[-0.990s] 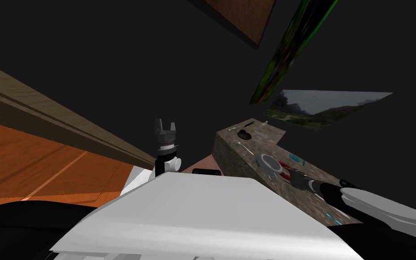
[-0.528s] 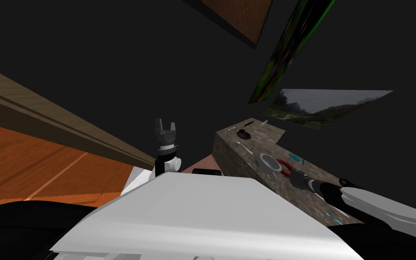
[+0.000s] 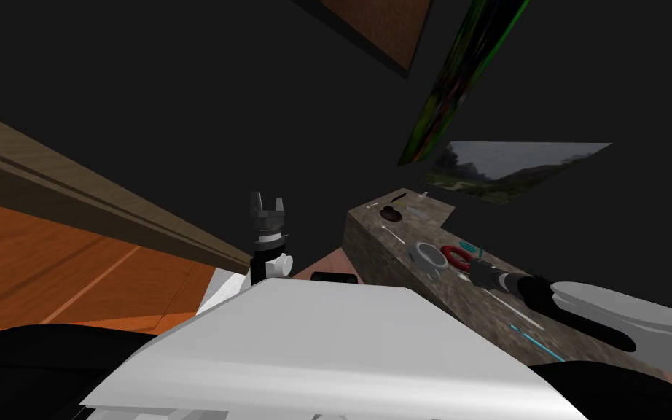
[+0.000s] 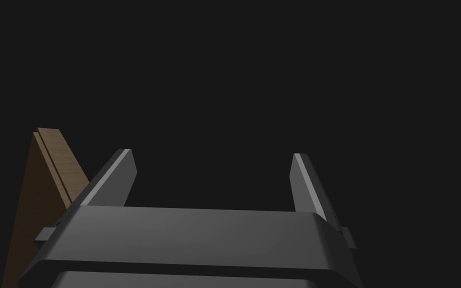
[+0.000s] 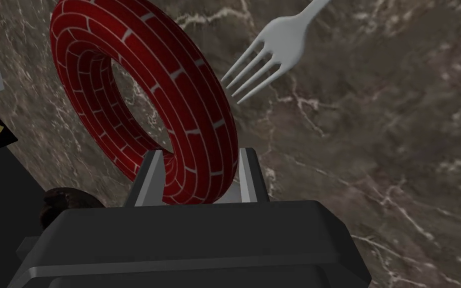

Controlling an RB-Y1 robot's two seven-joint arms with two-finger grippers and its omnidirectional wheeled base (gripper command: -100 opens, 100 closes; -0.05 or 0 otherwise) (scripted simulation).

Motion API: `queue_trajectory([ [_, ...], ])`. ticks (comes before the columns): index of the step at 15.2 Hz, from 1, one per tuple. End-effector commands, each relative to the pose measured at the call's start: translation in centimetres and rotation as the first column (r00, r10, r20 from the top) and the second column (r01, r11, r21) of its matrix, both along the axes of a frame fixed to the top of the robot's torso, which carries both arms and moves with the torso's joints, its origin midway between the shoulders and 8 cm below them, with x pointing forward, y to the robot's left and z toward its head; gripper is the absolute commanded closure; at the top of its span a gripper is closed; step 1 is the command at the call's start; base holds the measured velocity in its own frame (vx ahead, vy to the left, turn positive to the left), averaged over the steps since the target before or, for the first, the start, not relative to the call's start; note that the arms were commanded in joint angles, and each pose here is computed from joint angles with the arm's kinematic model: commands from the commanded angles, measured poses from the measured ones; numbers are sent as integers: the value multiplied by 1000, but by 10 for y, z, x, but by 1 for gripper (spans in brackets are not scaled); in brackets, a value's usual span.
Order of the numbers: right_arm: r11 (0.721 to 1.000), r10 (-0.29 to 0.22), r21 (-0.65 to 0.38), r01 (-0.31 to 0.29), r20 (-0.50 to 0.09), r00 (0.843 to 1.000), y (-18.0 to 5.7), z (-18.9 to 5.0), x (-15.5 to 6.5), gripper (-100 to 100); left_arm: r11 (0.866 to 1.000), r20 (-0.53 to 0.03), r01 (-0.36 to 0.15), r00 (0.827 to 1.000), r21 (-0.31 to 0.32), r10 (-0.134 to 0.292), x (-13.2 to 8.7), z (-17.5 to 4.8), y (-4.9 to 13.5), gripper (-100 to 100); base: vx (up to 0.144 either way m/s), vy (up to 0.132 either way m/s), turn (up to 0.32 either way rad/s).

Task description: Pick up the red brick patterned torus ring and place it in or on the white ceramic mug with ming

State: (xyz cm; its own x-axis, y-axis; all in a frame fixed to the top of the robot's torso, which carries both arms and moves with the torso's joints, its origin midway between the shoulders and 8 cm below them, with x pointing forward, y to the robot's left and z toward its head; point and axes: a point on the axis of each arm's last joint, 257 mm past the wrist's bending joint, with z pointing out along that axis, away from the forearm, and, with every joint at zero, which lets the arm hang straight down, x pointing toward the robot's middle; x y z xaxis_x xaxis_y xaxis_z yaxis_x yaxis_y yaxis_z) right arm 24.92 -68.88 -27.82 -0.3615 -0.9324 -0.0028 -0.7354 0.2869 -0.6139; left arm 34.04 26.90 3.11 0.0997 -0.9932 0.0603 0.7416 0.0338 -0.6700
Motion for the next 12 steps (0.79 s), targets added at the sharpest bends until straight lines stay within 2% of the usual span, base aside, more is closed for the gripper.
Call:
queue_trajectory([
  [1, 999, 27, -19, -27, 9, 1000, -3, 16, 15, 100, 1000, 0, 0, 1000, 0, 0, 0, 0, 0, 0, -126, -34, 28],
  [7, 989, 131, -76, -130, 12, 991, 5, 64, 65, 100, 1000, 0, 0, 1000, 0, 0, 0, 0, 0, 0, -124, -32, 23],
  [9, 989, 131, -76, -130, 12, 991, 5, 64, 65, 100, 1000, 0, 0, 1000, 0, 0, 0, 0, 0, 0, -83, 1, 6],
  [10, 983, 162, -90, -161, 4, 987, 10, 75, 77, 100, 1000, 0, 0, 1000, 0, 0, 0, 0, 0, 0, -69, 6, -15],
  [12, 976, 190, -103, -190, -7, 982, 14, 84, 87, 100, 1000, 0, 0, 1000, 0, 0, 0, 0, 0, 0, -85, 8, -14],
])
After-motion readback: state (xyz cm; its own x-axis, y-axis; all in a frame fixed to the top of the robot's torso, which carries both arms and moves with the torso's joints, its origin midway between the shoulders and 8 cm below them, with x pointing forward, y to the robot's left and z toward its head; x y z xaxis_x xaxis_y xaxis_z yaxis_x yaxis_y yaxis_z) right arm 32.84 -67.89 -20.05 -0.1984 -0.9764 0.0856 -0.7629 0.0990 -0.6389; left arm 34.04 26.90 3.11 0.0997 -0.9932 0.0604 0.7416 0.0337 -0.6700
